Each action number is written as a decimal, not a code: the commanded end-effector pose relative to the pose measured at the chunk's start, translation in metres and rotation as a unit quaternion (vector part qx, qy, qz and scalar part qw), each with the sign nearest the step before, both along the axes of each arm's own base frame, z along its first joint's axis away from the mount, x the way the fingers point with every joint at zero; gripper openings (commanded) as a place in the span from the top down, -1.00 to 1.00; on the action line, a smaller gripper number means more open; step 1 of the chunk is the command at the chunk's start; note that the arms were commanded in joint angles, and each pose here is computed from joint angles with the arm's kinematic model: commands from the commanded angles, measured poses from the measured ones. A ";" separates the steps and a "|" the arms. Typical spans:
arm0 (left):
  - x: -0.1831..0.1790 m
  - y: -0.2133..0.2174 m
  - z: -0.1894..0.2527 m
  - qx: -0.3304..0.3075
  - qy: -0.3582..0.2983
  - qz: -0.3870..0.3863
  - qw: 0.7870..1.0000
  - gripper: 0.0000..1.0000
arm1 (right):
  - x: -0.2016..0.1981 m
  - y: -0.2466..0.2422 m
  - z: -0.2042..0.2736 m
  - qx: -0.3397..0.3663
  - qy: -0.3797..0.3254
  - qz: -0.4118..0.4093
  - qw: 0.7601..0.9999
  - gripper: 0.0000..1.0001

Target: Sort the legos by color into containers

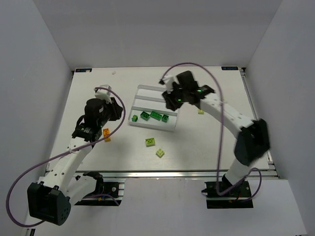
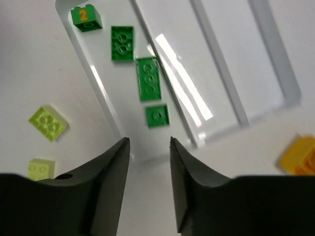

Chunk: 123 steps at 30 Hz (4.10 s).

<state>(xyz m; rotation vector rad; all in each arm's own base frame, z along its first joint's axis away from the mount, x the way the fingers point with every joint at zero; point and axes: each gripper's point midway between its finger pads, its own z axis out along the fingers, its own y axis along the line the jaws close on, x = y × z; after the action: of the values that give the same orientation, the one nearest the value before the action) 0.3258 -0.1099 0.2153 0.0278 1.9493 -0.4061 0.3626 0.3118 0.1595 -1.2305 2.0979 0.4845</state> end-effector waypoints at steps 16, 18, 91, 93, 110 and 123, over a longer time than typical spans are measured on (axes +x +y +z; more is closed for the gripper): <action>-0.022 0.069 -0.095 0.091 0.200 0.185 0.958 -0.69 | -0.110 -0.118 0.062 0.218 -0.010 0.015 0.976 -0.51; -0.021 0.071 -0.106 0.102 0.219 0.191 0.951 -0.69 | -0.114 -0.120 0.061 0.223 -0.008 0.021 0.975 -0.28; 0.158 -0.129 -0.103 -0.237 0.268 0.029 0.933 -0.25 | -0.099 -0.147 0.048 0.222 -0.005 -0.018 0.975 -0.07; 0.158 -0.130 -0.101 -0.236 0.267 0.024 0.934 -0.27 | -0.098 -0.148 0.048 0.222 -0.005 -0.020 0.975 -0.11; 0.049 -0.081 0.004 -0.126 0.083 -0.108 0.983 -0.11 | 0.025 -0.208 0.010 0.068 -0.071 -0.248 0.964 -0.35; -0.001 -0.037 0.013 -0.019 -0.002 -0.082 0.996 -0.43 | 0.148 -0.181 -0.045 0.015 0.002 -0.254 0.967 -0.78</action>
<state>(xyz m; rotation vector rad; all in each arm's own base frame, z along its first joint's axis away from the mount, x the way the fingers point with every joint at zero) 0.3267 -0.1539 0.2177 0.1272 1.9879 -0.6078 0.5045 0.1277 0.1178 -0.6337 2.2537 0.2916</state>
